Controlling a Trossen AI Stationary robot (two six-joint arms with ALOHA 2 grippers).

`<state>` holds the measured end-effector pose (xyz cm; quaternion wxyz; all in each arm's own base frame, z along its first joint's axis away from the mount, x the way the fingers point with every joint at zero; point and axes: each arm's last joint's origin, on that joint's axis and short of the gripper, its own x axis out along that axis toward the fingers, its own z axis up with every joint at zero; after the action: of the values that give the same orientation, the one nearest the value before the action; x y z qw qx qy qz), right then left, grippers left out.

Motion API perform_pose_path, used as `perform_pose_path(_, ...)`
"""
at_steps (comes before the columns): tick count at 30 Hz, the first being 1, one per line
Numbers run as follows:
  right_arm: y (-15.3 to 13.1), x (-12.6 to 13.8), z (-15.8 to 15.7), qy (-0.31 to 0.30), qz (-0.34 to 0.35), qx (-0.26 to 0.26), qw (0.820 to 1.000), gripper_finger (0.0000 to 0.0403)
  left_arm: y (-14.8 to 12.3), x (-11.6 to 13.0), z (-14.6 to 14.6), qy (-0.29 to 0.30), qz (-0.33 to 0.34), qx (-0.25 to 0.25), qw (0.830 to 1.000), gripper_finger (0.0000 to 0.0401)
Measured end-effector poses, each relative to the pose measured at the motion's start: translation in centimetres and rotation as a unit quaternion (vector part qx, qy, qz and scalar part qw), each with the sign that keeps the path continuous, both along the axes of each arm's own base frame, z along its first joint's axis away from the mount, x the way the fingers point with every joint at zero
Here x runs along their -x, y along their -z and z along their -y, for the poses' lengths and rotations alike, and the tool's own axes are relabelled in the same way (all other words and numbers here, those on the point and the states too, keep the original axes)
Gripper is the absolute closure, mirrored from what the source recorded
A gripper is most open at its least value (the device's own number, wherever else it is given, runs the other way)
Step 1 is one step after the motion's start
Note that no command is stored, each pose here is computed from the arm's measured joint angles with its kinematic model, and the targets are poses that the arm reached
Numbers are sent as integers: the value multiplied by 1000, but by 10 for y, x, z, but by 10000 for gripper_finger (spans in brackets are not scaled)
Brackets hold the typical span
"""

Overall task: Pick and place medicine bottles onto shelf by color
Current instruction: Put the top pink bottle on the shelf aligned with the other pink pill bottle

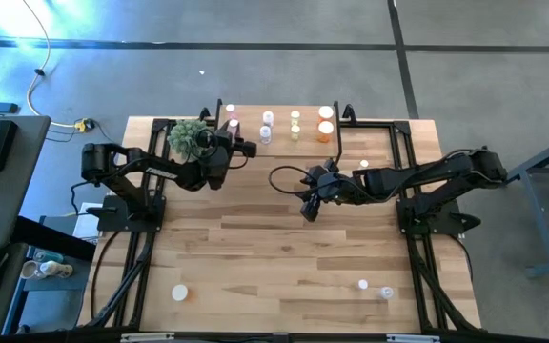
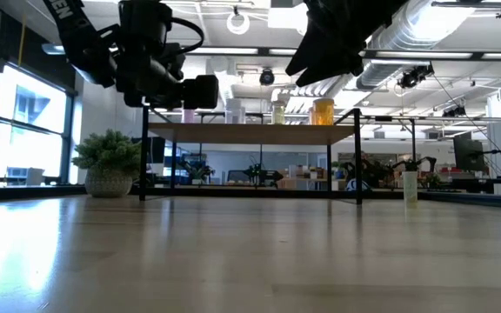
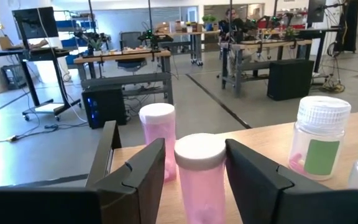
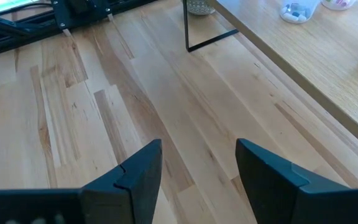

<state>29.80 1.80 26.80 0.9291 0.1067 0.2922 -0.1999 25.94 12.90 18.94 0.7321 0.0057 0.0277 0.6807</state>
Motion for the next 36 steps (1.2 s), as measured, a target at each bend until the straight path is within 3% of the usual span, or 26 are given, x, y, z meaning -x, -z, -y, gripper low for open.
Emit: perform_pose_path(36, 0, 0, 0, 0, 0, 0, 1000, 207, -6, -3, 14, -4, -38, -11, 999, 242)
